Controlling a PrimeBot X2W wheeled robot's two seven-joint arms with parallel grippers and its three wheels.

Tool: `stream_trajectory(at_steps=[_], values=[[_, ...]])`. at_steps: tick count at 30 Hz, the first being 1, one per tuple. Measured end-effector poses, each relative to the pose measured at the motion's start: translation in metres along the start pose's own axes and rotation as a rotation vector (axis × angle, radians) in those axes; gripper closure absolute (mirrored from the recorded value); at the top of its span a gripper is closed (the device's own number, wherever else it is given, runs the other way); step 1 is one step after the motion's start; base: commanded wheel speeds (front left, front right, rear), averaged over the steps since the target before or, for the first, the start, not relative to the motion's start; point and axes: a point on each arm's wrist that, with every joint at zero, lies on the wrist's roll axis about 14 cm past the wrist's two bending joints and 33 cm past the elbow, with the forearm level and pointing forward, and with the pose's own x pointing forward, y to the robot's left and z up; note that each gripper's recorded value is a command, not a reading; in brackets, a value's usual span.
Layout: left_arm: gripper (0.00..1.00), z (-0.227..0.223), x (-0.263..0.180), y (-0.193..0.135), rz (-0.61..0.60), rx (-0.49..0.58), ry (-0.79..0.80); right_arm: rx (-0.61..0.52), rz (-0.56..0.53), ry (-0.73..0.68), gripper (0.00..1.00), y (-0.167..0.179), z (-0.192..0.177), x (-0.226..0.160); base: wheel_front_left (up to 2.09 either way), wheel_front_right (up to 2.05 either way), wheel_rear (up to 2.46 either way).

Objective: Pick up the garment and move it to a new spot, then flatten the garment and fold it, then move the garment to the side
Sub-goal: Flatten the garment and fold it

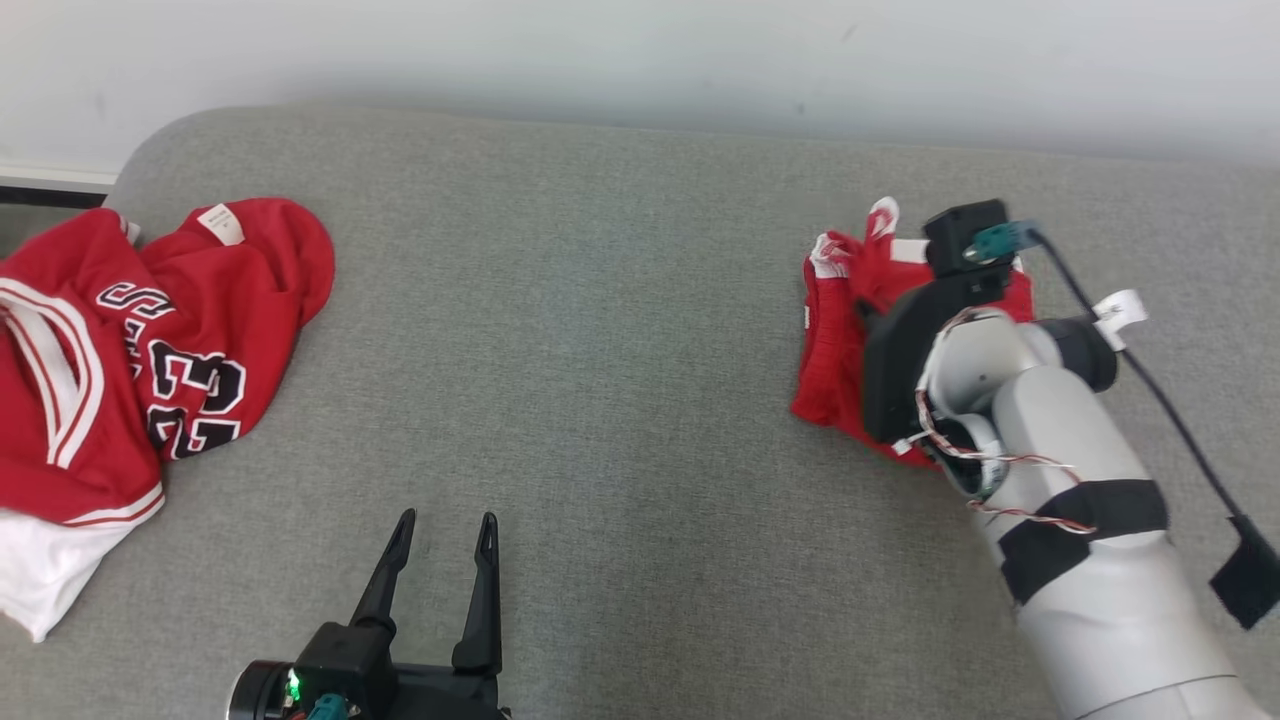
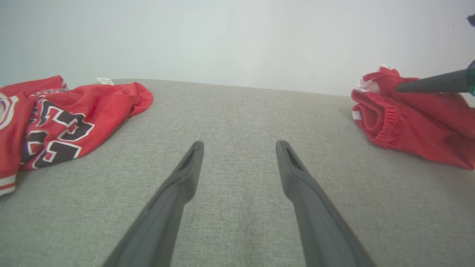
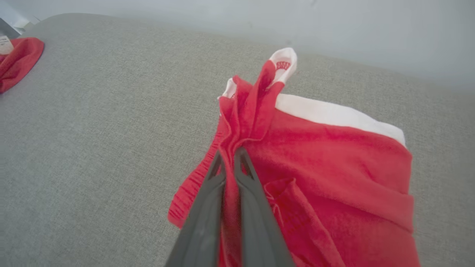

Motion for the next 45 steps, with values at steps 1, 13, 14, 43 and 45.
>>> stream_trajectory(at_steps=[1,13,14,43,45], values=[[0.0,0.0,-0.001,0.001,0.004,-0.001,0.0,-0.005,0.009,0.005,1.0,0.005,-0.001,0.002,0.0,0.0,0.0],[0.0,0.0,-0.009,0.0,0.007,-0.01,-0.001,0.115,0.143,-0.121,0.0,0.04,0.031,-0.013,0.0,0.0,0.0],[0.0,0.0,-0.009,-0.001,0.004,-0.011,-0.002,0.119,0.138,-0.151,0.0,0.034,0.039,-0.017,0.0,0.0,0.0],[0.0,-0.005,-0.003,-0.009,-0.025,-0.016,0.012,-0.041,0.054,0.014,1.0,-0.008,-0.059,-0.026,0.0,0.0,0.0],[0.0,-0.004,-0.003,-0.01,-0.027,-0.016,0.011,-0.057,0.079,0.031,1.0,0.0,-0.063,-0.029,0.0,0.0,0.0]])
